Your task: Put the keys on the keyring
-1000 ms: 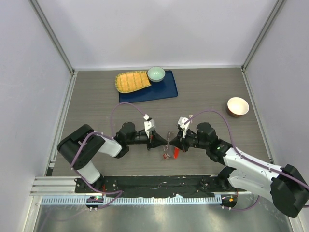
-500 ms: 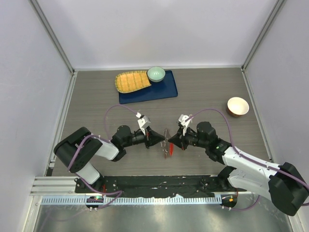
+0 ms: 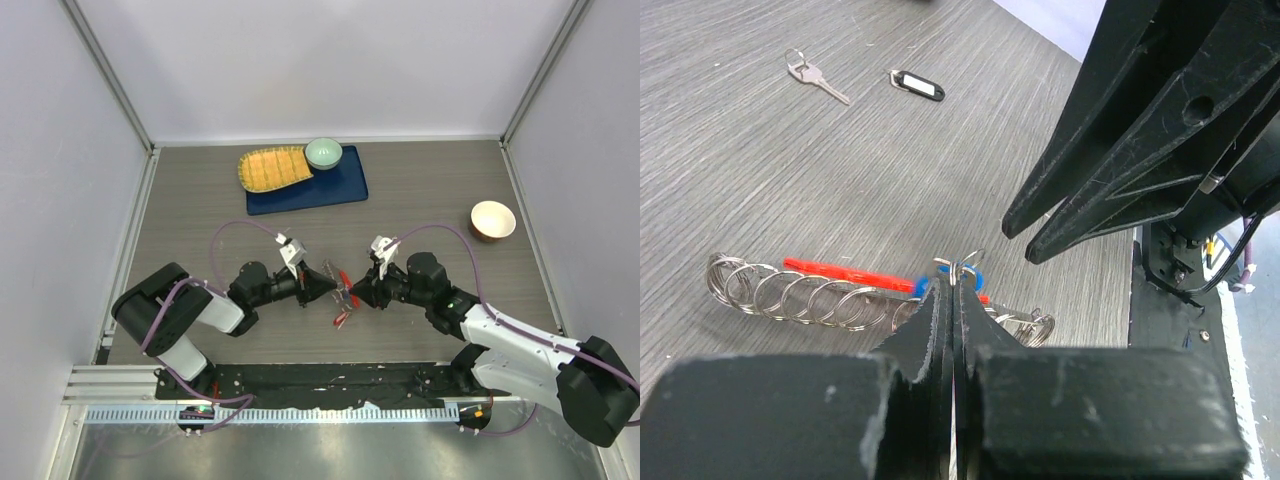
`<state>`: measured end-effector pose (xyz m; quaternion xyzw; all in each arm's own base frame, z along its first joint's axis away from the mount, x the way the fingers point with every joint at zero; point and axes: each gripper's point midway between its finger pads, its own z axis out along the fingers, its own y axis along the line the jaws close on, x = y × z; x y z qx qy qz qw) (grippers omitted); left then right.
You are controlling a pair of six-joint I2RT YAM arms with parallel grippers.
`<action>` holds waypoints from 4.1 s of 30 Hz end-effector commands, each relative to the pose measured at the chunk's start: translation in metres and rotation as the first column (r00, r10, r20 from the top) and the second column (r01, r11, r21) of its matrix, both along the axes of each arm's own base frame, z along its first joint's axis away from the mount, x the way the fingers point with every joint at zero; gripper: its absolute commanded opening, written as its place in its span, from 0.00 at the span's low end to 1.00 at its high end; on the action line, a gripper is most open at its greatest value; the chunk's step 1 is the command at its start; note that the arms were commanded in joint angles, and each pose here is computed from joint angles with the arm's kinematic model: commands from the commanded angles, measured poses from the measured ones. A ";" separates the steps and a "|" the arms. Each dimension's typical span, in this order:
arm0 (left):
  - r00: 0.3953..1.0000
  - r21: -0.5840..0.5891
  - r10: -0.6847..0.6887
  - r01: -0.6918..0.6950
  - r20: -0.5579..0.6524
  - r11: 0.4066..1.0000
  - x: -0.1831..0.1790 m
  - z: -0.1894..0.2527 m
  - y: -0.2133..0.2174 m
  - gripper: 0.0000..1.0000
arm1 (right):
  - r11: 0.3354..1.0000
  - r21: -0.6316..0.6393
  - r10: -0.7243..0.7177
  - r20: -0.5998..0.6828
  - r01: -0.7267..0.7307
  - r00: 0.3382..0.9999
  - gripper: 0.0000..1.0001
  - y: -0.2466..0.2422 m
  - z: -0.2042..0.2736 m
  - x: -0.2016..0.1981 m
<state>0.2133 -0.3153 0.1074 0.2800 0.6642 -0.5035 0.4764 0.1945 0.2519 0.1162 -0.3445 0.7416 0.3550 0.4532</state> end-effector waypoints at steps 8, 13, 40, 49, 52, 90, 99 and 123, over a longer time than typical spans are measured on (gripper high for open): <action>0.990 -0.106 0.006 0.009 0.142 0.994 0.000 0.039 0.001 0.00 | 1.000 -0.030 -0.008 0.067 0.010 0.998 0.31 0.006 0.011 0.017; 0.989 -0.107 0.016 0.000 0.148 0.994 0.001 0.040 0.003 0.00 | 0.999 -0.037 0.036 0.068 -0.034 0.997 0.31 0.014 0.010 0.018; 0.988 -0.157 0.048 -0.025 0.144 0.987 0.003 0.050 0.003 0.00 | 0.986 -0.005 0.167 0.005 -0.167 0.986 0.01 0.035 0.002 0.005; 0.990 -0.175 0.025 0.000 0.140 0.985 -0.003 0.052 -0.007 0.00 | 0.984 0.004 0.179 0.015 -0.179 0.984 0.01 0.044 0.005 0.007; 0.990 -0.186 0.025 0.001 0.137 0.983 -0.004 0.054 -0.009 0.00 | 0.982 0.008 0.186 0.018 -0.187 0.982 0.01 0.047 0.004 0.007; 0.982 -0.158 0.050 -0.020 0.183 0.987 -0.009 0.049 -0.002 0.00 | 0.981 0.060 0.190 -0.065 -0.186 0.980 0.40 0.027 -0.001 0.018; 0.981 -0.159 0.046 -0.015 0.187 0.987 -0.009 0.050 -0.003 0.00 | 0.967 0.080 0.249 -0.086 -0.242 0.965 0.36 0.035 -0.015 0.017; 0.971 -0.149 0.159 -0.133 0.178 0.980 0.001 0.044 0.015 0.21 | 0.962 0.031 0.274 -0.074 -0.273 0.959 0.01 0.032 -0.011 0.015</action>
